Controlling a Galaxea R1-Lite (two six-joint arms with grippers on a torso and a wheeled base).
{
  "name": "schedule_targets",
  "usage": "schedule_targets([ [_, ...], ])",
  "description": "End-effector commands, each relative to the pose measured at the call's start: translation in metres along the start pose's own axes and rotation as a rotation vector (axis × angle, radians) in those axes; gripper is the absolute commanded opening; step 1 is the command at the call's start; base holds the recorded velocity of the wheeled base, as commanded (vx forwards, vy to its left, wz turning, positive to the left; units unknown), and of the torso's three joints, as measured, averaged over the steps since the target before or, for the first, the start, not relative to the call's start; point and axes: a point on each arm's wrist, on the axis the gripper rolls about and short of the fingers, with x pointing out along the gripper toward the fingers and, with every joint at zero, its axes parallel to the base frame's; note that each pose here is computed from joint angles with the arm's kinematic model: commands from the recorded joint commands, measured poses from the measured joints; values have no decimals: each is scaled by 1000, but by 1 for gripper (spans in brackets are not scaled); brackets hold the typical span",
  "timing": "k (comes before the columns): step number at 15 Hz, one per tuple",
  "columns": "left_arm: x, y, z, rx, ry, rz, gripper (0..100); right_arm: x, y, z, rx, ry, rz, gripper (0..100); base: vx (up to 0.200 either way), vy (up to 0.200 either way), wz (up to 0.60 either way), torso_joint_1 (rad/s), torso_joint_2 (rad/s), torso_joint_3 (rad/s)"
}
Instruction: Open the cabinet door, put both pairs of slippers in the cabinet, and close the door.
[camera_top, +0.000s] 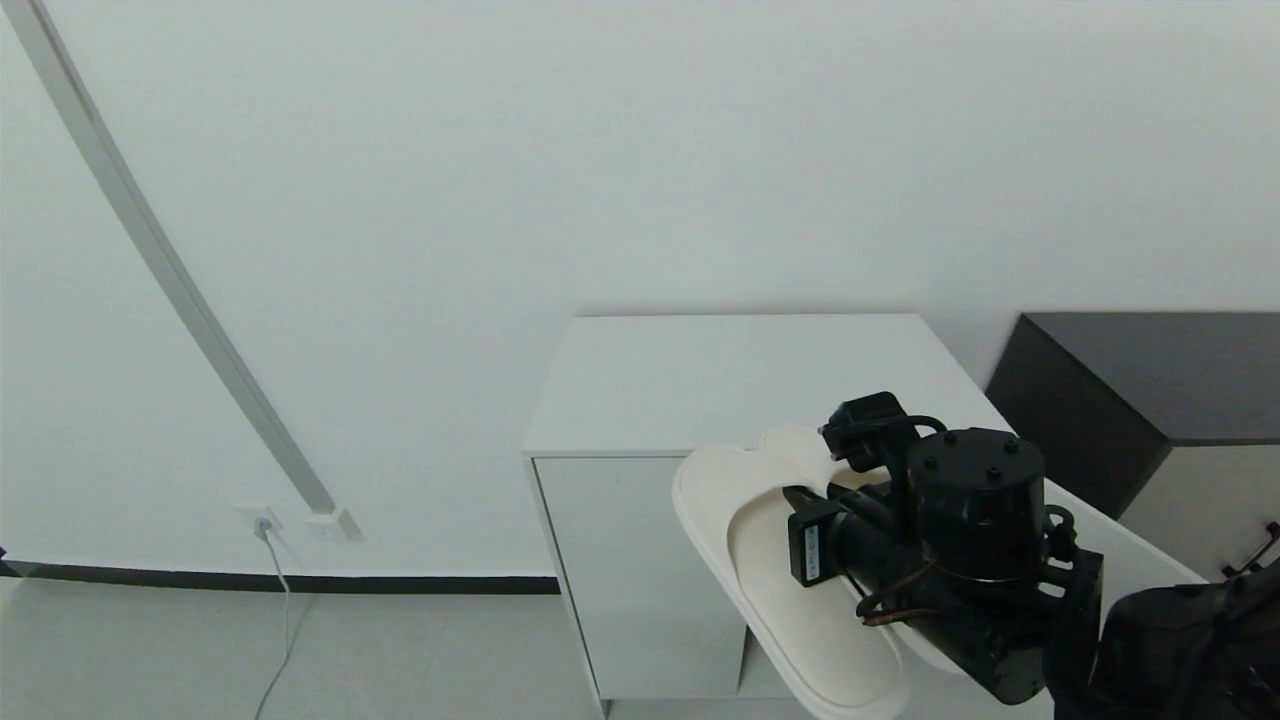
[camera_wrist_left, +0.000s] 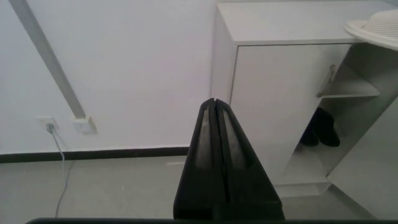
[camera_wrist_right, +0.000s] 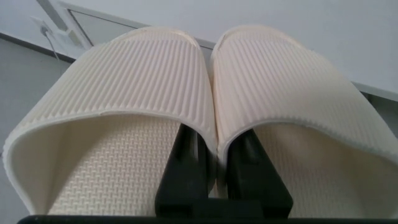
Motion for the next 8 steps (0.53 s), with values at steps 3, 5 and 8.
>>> schedule_targets([
  [3,0,0,0,0,2,0,0,-5,4,3,1,-11,15,0,0,-200,0,-1,1,2],
  [5,0,0,0,0,2,0,0,-6,4,1,-4,-4,19,0,0,-200,0,2,2,2],
  [8,0,0,0,0,2,0,0,-7,5,-2,-9,4,19,0,0,-200,0,4,2,2],
])
